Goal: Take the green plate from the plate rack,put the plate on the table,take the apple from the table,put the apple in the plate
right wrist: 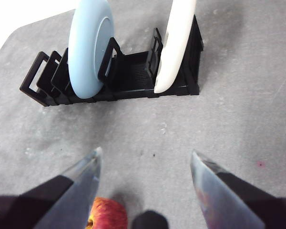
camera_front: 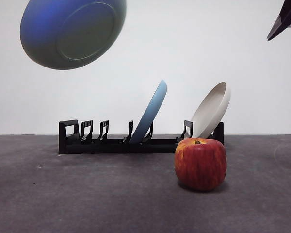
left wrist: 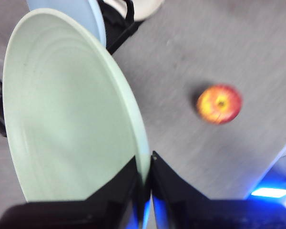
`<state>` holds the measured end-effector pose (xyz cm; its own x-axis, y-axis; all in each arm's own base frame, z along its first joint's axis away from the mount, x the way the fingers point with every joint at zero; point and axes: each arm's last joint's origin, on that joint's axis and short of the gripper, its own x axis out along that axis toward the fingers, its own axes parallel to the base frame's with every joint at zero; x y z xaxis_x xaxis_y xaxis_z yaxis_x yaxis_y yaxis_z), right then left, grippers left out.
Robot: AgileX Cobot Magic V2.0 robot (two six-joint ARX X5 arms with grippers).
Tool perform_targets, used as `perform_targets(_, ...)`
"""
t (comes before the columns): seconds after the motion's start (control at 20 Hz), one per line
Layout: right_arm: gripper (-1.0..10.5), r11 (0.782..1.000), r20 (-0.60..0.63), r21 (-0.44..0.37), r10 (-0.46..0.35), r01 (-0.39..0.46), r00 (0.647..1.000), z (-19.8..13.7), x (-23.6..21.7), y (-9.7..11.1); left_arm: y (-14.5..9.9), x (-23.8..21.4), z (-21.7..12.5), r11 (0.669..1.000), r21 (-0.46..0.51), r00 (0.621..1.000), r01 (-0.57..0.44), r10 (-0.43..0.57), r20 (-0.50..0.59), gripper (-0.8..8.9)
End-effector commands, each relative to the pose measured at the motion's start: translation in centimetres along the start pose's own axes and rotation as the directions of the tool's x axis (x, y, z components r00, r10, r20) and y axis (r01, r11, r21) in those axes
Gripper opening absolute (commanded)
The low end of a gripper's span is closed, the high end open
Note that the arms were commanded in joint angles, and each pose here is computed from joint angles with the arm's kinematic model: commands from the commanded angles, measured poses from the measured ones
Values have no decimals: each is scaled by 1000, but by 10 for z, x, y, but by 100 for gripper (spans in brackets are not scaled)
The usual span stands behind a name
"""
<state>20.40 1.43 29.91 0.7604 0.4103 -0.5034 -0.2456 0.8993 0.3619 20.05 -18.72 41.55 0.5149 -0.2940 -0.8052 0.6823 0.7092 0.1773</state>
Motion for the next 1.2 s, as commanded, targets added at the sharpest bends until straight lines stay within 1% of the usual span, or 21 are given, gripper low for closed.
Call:
perform_targets(0.05,312,1000,6,-12,3,-3,1000,2,0,0,-23,18,-6,997,19,996,-70,71,-51,-9)
perform_targets(0.1,312,1000,6,-12,2,-2,1000,2,0,0,-31,29,-11,996,28,994,-82,84,-74,-9)
perform_targets(0.2,312,1000,6,-11,3,-3,1000,2,0,0,-46,56,-25,997,41,990,-62,66,-124,-9)
perform_targets(0.3,312,1000,5,-11,3,-3,1000,2,0,0,-60,89,-43,997,64,988,-48,57,-147,-9)
perform_targets(0.5,312,1000,4,-10,3,-3,1000,1,0,0,-75,137,-69,997,72,992,-38,46,-114,-9)
perform_targets(0.55,312,1000,5,-11,3,-3,1000,1,0,1,-77,144,-73,996,84,992,-36,45,-115,-9)
perform_targets(0.65,312,1000,5,-11,3,-3,1000,1,0,1,-80,159,-80,991,132,988,-24,44,-151,-9)
perform_targets(0.8,312,1000,5,-10,3,-3,1000,1,0,0,-87,176,-82,985,156,980,71,-40,-193,-9)
perform_targets(1.0,312,1000,4,17,6,-6,1000,1,0,1,-93,186,-84,973,135,963,187,-155,-222,1)
perform_targets(1.1,313,1000,3,17,10,-10,1000,1,0,1,-93,186,-85,973,131,961,192,-159,-226,3)
perform_targets(1.15,313,1000,2,17,11,-11,1000,1,0,1,-92,186,-85,974,128,960,188,-154,-236,41)
perform_targets(1.2,315,1000,-1,17,12,-12,1000,1,0,1,-90,187,-86,975,123,958,183,-149,-245,139)
